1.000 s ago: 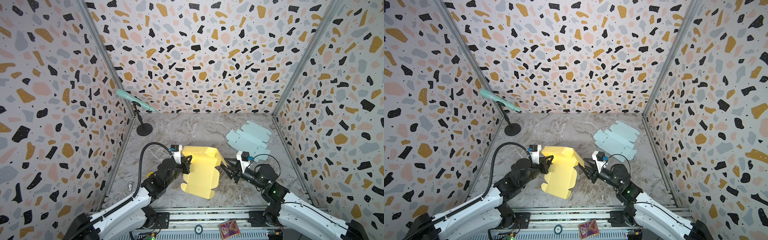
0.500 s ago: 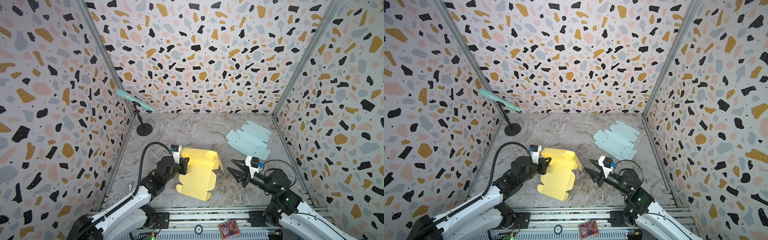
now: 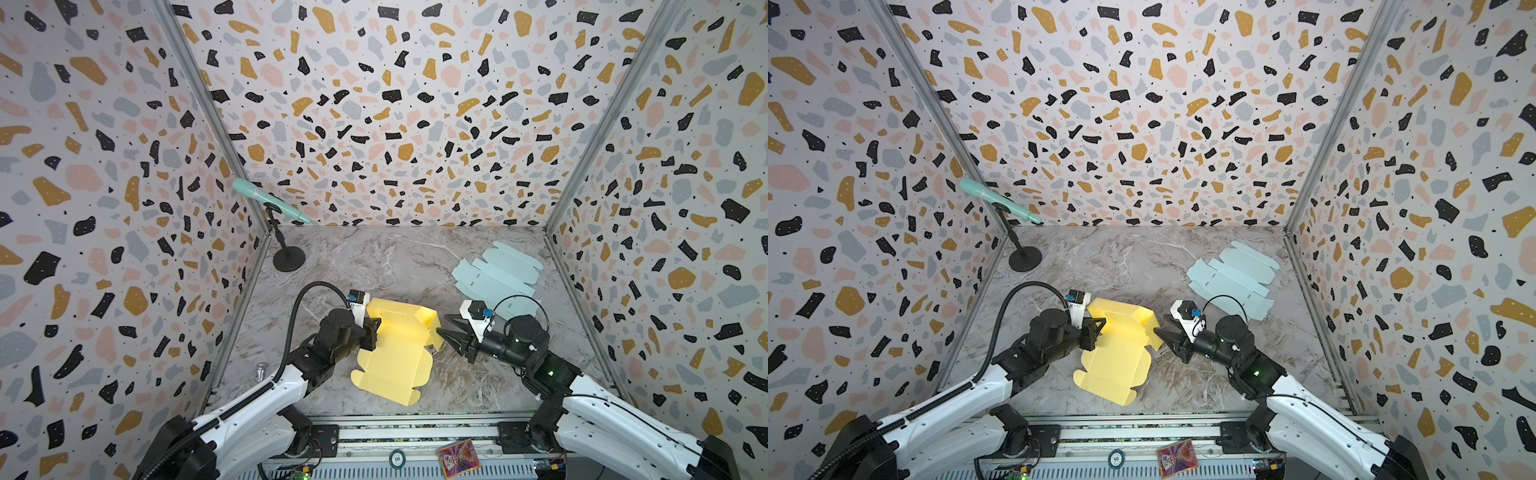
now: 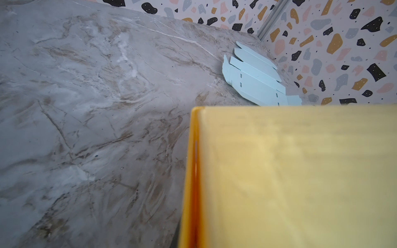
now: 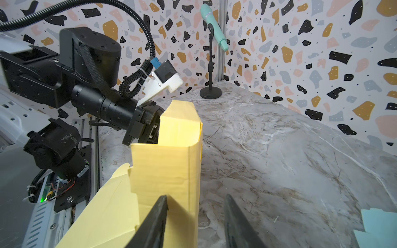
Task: Fold the paper box
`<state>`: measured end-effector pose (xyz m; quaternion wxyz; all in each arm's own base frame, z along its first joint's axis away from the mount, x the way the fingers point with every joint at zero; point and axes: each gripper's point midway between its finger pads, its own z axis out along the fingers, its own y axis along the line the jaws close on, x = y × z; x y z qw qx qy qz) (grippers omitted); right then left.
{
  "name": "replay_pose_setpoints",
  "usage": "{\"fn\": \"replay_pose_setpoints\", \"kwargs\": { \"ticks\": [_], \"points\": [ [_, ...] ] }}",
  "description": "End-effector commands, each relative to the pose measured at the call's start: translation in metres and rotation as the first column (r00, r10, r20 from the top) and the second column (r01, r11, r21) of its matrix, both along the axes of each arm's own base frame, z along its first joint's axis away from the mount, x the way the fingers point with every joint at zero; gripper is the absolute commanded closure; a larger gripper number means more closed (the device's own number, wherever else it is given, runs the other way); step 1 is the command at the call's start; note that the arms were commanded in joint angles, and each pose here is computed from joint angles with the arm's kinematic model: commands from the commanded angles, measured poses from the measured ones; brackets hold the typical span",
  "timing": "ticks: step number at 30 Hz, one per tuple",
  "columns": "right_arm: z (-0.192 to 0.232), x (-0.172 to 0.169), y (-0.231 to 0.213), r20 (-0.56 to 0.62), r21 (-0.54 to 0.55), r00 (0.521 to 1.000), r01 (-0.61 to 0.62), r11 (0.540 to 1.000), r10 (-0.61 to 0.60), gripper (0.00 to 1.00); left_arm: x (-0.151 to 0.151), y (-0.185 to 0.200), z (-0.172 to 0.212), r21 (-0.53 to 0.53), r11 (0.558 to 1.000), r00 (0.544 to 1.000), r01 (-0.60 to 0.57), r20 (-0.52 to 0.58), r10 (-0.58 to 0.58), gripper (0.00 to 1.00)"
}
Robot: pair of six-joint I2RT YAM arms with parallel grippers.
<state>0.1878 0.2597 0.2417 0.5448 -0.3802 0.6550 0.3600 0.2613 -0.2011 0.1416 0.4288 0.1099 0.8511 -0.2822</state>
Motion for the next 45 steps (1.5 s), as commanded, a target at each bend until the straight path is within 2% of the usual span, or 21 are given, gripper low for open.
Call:
{"fn": "replay_pose_setpoints", "kwargs": {
  "ticks": [1, 8, 11, 14, 19, 34, 41, 45],
  "points": [
    [0.016, -0.003, 0.007, 0.036, 0.044, 0.998, -0.046, 0.998, 0.044, 0.57, 0.006, -0.007, 0.018, -0.046, 0.999, 0.998, 0.02, 0.055, -0.017, 1.0],
    [0.012, -0.005, 0.021, 0.016, 0.057, 0.995, -0.096, 0.994, 0.096, 0.63, 0.008, -0.007, 0.011, -0.044, 0.999, 0.999, 0.011, 0.043, -0.009, 1.0],
    [0.007, -0.001, 0.026, -0.002, 0.05, 0.997, -0.081, 0.995, 0.081, 0.64, 0.009, -0.006, 0.01, -0.042, 0.999, 0.999, -0.001, 0.041, 0.003, 1.0],
    [0.002, 0.002, 0.032, -0.014, 0.033, 0.999, -0.034, 0.999, 0.035, 0.64, 0.01, -0.003, 0.007, -0.039, 0.999, 0.999, -0.021, 0.035, 0.023, 1.0],
    [-0.01, 0.012, 0.038, -0.036, -0.019, 0.993, 0.116, 0.993, -0.117, 0.62, 0.013, 0.003, 0.003, -0.035, 0.997, 0.998, -0.064, 0.022, 0.065, 1.0],
    [-0.024, 0.035, 0.052, -0.102, -0.067, 0.953, 0.281, 0.957, -0.287, 0.65, 0.009, 0.019, -0.004, -0.043, 0.987, 0.988, -0.152, -0.001, 0.152, 1.0],
    [-0.03, 0.043, 0.066, -0.058, -0.139, 0.929, 0.354, 0.925, -0.364, 0.67, 0.0, 0.023, -0.006, -0.058, 0.975, 0.977, -0.215, -0.006, 0.215, 1.0],
    [-0.034, 0.045, 0.074, 0.006, -0.196, 0.908, 0.412, 0.89, -0.419, 0.71, -0.006, 0.022, -0.012, -0.056, 0.972, 0.974, -0.226, -0.019, 0.226, 1.0]
  ]
}}
